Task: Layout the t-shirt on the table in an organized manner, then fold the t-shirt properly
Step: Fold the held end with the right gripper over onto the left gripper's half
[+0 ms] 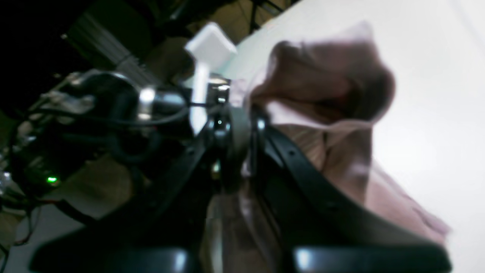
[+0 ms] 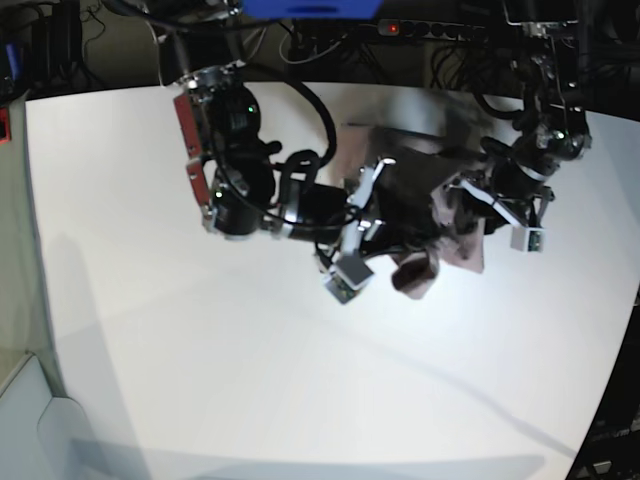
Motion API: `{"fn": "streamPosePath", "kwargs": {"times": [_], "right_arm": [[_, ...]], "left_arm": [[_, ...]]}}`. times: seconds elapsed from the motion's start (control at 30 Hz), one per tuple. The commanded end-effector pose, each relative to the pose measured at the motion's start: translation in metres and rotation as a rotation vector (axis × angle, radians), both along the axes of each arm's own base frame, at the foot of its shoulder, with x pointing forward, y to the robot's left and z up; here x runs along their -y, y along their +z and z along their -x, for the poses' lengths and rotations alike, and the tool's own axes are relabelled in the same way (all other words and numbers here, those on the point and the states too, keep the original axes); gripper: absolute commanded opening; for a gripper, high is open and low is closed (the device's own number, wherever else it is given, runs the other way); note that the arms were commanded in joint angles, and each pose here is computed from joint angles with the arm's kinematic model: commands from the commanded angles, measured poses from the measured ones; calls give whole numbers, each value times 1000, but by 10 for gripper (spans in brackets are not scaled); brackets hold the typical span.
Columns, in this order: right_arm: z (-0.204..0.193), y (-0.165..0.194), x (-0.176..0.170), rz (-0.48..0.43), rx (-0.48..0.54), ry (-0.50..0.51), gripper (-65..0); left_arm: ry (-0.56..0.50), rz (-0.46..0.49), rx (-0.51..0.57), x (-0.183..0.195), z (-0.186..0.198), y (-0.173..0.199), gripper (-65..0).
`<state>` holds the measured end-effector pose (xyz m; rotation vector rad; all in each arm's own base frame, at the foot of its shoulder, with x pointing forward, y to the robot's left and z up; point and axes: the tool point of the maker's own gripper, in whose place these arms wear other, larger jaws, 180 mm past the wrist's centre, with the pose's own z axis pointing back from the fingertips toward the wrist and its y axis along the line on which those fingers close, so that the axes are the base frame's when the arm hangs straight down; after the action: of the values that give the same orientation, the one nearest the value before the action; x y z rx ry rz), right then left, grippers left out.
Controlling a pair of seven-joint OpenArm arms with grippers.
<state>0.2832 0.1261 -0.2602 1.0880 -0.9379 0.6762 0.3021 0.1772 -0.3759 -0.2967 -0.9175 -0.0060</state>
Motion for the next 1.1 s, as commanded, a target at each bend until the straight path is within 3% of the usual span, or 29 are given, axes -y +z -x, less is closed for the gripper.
{"fn": "streamPosePath", "kwargs": {"times": [0.0,0.2,0.4,0.53,0.67,0.77,1.07], "right_arm": [[-11,23,3,-57,49,-18,-650],[-24,17,25,-33,52,-74,-650],[-21,15,23,-36,42,-71,-650],[-21,15,23,-33,41,-70,-650],[-21,14,23,-31,40,-68,-650],[-21,14,23,-31,40,-68,-650],[-21,14,22,-33,40,-69,-650]], "left_arm": [[-4,6,50,-1,-8,14,-455],[-4,9,50,0,-7,14,-452],[-5,13,60,2,-8,17,-444],[-113,4,89,18,-2,25,-354],[-278,-11,134,38,7,35,-182],[-228,-5,154,27,7,40,-117],[-38,-19,138,-30,24,36,-114]]}}
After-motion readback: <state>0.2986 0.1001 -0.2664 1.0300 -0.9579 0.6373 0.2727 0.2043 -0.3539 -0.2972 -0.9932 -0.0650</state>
